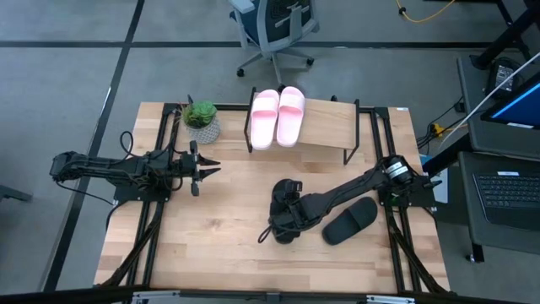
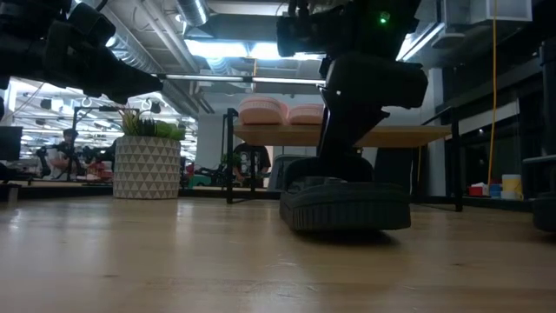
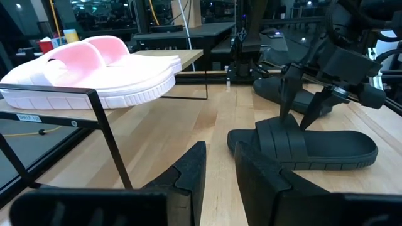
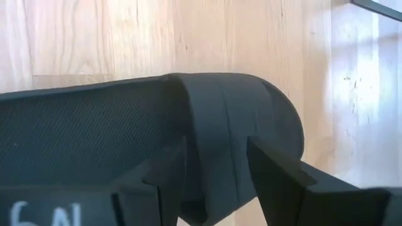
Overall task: Pick and place slides into the shelf
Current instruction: Put the left black slide on the shelf
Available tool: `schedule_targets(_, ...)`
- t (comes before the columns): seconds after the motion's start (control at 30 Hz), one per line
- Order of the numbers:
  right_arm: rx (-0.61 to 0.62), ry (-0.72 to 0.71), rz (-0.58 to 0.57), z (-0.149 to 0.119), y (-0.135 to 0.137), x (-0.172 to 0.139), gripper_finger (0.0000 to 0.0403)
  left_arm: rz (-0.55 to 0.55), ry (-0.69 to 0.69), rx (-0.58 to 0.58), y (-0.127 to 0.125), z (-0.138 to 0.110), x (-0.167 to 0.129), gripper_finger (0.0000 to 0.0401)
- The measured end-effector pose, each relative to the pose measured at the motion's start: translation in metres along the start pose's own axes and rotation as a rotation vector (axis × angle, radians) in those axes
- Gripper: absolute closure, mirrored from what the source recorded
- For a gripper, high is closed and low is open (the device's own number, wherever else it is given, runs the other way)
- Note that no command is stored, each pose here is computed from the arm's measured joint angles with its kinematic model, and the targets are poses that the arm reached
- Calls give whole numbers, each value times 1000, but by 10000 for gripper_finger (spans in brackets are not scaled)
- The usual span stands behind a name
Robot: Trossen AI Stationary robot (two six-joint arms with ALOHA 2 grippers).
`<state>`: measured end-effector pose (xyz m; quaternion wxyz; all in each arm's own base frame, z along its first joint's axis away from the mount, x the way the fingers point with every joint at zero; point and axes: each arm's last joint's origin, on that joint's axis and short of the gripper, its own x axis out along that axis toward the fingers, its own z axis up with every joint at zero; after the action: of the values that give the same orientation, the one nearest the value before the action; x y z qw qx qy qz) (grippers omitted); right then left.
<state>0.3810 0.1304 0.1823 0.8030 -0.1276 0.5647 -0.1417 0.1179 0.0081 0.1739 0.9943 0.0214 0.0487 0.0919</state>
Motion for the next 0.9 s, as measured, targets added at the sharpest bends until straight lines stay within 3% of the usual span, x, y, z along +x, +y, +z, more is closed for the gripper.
schedule_targets(0.9, -20, 36, -13, -1, 3, 10, 235, 1, 2, 1, 0, 0, 0, 323)
